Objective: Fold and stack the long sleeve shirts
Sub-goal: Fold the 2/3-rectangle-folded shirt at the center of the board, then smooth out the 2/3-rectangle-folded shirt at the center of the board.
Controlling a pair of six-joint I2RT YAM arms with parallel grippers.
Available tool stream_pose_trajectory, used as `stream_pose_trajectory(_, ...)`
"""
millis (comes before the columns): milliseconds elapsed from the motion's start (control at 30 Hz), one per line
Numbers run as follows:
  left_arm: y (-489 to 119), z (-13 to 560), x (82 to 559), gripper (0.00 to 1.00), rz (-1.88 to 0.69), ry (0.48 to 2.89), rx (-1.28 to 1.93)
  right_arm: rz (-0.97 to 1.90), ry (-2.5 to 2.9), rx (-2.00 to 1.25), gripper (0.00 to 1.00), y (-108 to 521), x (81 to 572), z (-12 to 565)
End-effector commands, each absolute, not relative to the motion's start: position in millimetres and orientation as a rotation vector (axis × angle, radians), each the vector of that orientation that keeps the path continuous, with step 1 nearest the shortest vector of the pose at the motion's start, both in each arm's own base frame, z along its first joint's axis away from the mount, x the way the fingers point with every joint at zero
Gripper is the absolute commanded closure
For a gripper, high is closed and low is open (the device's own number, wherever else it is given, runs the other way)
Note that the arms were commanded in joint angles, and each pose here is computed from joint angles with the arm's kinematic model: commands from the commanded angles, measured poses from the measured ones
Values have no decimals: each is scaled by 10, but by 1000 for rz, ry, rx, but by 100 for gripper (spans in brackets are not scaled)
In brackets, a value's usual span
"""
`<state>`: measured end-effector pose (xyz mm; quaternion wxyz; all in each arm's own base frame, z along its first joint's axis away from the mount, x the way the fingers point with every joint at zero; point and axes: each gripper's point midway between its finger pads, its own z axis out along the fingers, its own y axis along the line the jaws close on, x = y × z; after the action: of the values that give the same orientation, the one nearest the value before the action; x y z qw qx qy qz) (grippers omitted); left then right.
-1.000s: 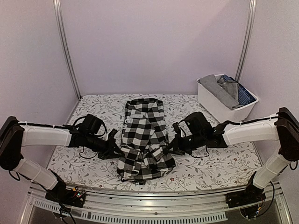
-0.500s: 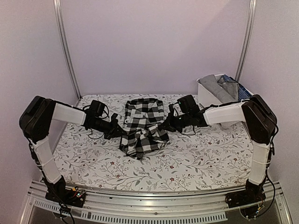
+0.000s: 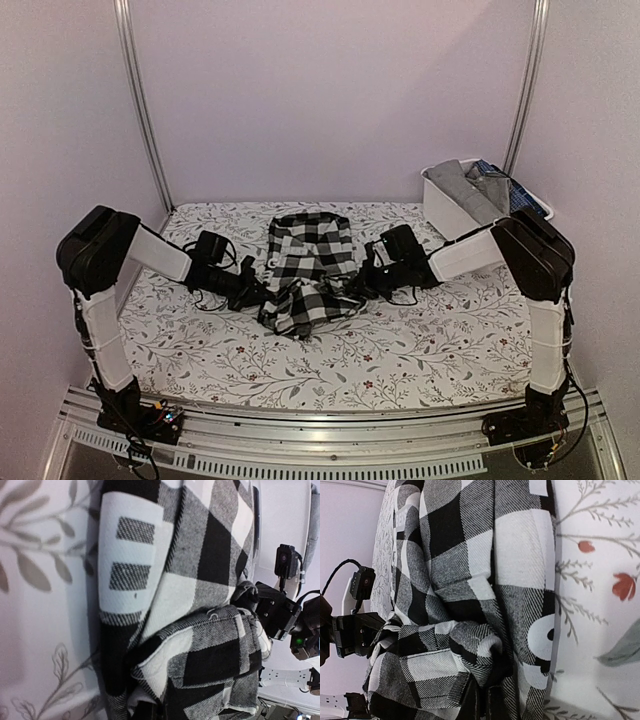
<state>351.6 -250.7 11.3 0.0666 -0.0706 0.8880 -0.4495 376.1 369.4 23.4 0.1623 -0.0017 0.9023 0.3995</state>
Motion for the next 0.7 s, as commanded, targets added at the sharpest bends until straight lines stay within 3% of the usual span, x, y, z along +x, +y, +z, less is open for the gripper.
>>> stream_pose_trajectory(0, -2532, 61, 3071, 100, -1343, 2739, -216, 1045, 2712, 16, 100, 3506, 3215, -14)
stream_pose_trajectory(200, -2510, 142, 2815, 99, -1315, 2735, -201, 1071, 2701, 43, 100, 3409, 2894, 111)
stream_pose_trajectory(300, -2521, 210, 2823, 91, -1292, 2729, -169, 1095, 2679, 29, 98, 3448, 2897, 207)
stream_pose_trajectory(400, -2530, 348, 2870, 79, -1258, 2706, -124, 1099, 2642, 2, 90, 3472, 2944, 362)
stream_pose_trajectory(533, -2477, 499, 2891, 54, -1185, 2701, -74, 1067, 2615, -21, 74, 3437, 2973, 549)
stream_pose_trajectory(667, -2418, 560, 2831, 41, -1138, 2713, -29, 1033, 2600, -44, 59, 3375, 2955, 672)
